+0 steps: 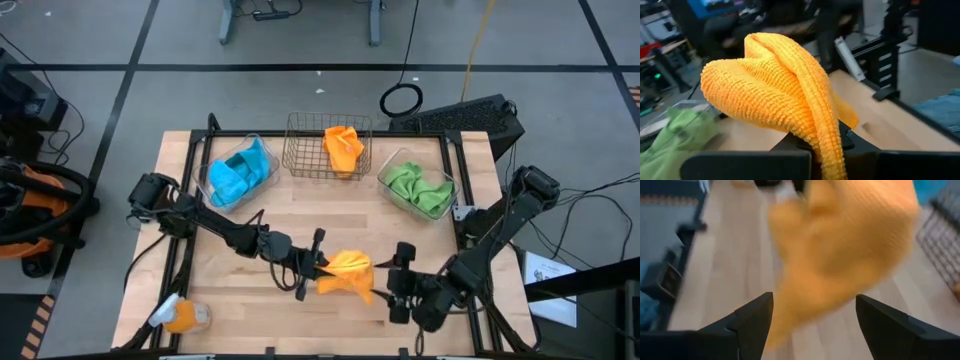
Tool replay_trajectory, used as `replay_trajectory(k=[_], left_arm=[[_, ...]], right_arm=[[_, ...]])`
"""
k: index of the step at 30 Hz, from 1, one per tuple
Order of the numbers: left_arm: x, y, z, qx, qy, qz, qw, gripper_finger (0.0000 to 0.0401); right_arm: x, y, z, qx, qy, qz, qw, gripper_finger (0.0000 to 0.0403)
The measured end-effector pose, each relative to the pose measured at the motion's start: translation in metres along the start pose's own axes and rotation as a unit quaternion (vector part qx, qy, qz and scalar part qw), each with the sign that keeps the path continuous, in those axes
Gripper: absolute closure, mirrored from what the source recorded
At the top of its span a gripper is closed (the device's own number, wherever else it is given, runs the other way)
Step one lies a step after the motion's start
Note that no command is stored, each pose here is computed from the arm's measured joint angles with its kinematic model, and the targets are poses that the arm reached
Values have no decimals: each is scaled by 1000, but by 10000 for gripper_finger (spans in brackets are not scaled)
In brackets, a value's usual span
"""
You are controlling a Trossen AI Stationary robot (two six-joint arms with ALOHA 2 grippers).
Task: Sort microfiber towel by color & place in baskets
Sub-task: Put the yellow towel into the wire basket
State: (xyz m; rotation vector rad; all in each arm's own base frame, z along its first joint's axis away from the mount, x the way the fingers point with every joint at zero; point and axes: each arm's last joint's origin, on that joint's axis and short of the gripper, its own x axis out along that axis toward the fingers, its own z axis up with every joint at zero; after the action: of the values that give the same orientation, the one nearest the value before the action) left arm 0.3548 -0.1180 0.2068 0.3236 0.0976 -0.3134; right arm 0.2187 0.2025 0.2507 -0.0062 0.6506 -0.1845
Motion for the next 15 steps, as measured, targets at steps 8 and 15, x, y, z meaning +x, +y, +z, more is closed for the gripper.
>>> replay_trajectory(k=[8,15], left_arm=[[0,12,2,-6,-8,68,998,387],[0,11,0,-7,-1,66,998,389]], right_arm=[[-7,12,-2,-3,-103,-27,994,129],[-7,8,-3,2,-120,-67,990,129]])
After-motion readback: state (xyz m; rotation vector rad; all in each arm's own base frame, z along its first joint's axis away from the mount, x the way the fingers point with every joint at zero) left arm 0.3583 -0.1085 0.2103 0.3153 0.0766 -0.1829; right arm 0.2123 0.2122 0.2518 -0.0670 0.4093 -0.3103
